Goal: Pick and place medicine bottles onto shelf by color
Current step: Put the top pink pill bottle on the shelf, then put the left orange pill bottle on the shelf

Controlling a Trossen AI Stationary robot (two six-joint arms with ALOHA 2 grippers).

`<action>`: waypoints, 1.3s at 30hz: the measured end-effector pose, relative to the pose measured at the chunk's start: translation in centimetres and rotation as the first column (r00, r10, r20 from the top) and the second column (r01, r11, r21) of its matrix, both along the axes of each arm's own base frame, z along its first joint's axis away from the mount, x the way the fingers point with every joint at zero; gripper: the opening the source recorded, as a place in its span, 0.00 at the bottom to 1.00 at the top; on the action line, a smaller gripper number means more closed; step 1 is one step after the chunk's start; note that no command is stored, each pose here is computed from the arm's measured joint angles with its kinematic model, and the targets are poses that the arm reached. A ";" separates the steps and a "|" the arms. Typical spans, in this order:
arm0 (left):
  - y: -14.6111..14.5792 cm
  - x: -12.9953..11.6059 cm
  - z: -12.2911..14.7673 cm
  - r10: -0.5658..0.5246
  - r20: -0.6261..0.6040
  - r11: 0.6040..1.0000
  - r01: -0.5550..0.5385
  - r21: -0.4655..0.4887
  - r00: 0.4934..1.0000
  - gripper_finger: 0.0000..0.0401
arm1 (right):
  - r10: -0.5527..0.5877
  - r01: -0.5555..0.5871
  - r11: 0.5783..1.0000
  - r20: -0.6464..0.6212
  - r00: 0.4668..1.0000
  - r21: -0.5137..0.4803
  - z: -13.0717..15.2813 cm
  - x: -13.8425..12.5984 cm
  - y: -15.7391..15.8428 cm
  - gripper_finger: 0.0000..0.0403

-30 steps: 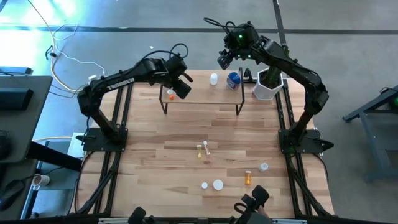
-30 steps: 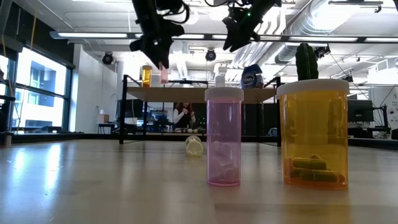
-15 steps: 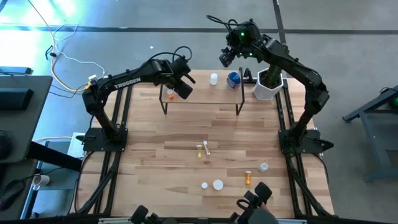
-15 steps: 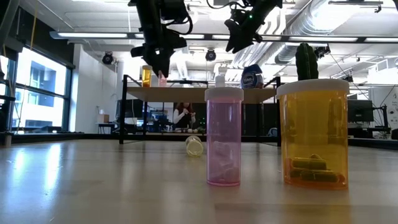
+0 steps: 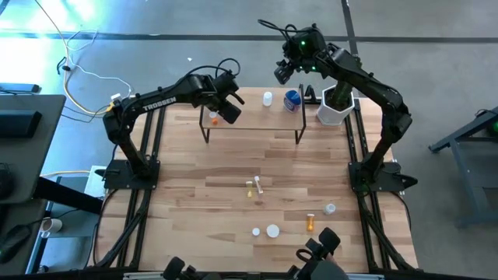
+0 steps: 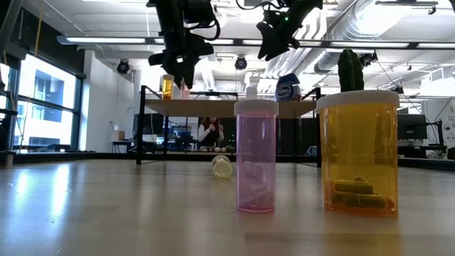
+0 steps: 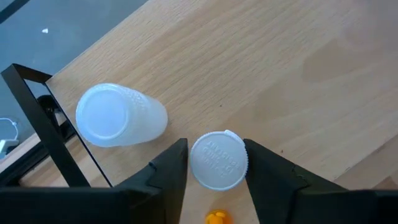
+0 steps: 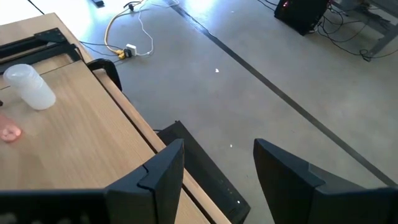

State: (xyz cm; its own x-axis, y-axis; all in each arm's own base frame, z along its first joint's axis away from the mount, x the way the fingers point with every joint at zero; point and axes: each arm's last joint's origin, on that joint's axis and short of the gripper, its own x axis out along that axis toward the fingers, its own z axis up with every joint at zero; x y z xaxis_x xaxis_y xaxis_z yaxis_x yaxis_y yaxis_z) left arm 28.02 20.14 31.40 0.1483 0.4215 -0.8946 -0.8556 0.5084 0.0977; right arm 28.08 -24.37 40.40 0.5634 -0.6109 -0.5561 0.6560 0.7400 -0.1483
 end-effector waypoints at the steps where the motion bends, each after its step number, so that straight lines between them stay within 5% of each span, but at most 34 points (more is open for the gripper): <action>1: 0.0 0.0 0.0 -0.002 -0.001 1.000 0.002 0.000 1.000 0.38 | 0.000 0.000 1.000 0.000 1.000 0.000 0.0 0.0 0.0 0.46; 10: 0.1 -0.1 0.1 -0.009 0.024 1.000 0.010 -0.026 1.000 0.53 | 0.000 0.000 1.000 0.000 1.000 0.000 0.0 0.0 0.0 0.46; 29: 0.1 -1.3 5.0 -0.009 0.062 1.000 0.009 0.001 0.998 0.53 | 0.000 0.002 0.999 -0.041 0.999 0.038 0.5 -1.2 1.0 0.46; 39: -3.0 -2.2 6.5 -0.072 0.028 0.997 0.073 -0.026 0.997 0.53 | 0.015 -0.008 0.991 -0.047 0.999 0.135 1.1 -2.6 2.7 0.46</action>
State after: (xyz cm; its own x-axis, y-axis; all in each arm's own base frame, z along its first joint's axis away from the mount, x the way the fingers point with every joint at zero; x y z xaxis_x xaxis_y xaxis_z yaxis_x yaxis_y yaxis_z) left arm 25.84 17.18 37.94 0.2017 0.3842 -0.9010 -0.8184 0.5714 0.0605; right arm 25.47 -21.64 41.53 0.5405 -0.5221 -0.6597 0.6420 0.7628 -0.0777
